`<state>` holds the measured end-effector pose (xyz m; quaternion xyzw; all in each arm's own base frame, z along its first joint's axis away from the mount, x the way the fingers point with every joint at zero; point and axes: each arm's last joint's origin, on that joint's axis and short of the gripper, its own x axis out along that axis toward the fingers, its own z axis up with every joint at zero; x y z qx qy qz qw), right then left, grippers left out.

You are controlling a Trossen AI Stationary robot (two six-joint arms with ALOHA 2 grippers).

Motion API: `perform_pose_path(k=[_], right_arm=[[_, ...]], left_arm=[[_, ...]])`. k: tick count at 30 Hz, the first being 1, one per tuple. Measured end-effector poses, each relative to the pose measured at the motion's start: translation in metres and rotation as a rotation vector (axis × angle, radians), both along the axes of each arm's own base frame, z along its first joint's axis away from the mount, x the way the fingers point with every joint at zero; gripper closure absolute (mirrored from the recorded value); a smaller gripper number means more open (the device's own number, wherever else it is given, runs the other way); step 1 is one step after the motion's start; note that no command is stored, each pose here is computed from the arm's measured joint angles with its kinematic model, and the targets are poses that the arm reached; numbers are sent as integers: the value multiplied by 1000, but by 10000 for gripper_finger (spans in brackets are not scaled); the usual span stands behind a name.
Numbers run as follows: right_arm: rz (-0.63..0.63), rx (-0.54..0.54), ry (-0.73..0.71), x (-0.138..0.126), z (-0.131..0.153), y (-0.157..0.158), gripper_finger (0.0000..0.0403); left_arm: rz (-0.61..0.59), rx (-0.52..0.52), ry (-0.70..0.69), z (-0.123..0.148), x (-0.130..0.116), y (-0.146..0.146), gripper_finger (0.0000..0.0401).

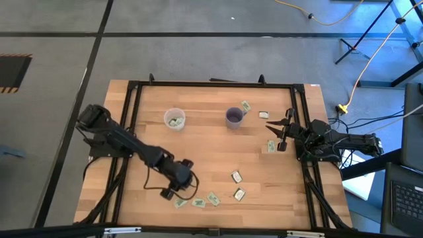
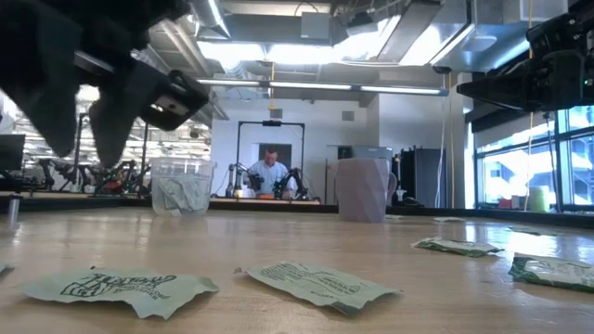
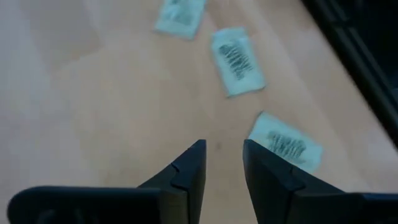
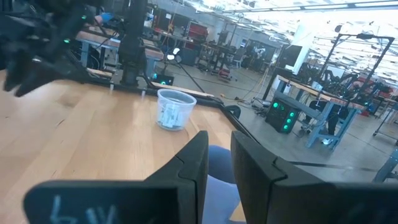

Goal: Pick and place Stevia / Truvia into bins
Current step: Put the light green stevia packet into the transparent container

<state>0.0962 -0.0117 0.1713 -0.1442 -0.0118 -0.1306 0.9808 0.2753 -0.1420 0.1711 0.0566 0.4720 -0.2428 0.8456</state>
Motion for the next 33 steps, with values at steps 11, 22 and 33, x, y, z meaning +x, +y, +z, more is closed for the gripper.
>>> perform_pose_path(k=[11, 22, 33], right_arm=[[1, 5, -1, 0, 0, 0, 328], [1, 6, -1, 0, 0, 0, 328], [1, 6, -1, 0, 0, 0, 328]], left_arm=[[-43, -4, 86, -25, 19, -28, 320], [-101, 31, 126, -31, 15, -33, 321], [-122, 85, 134, -43, 16, -36, 324]])
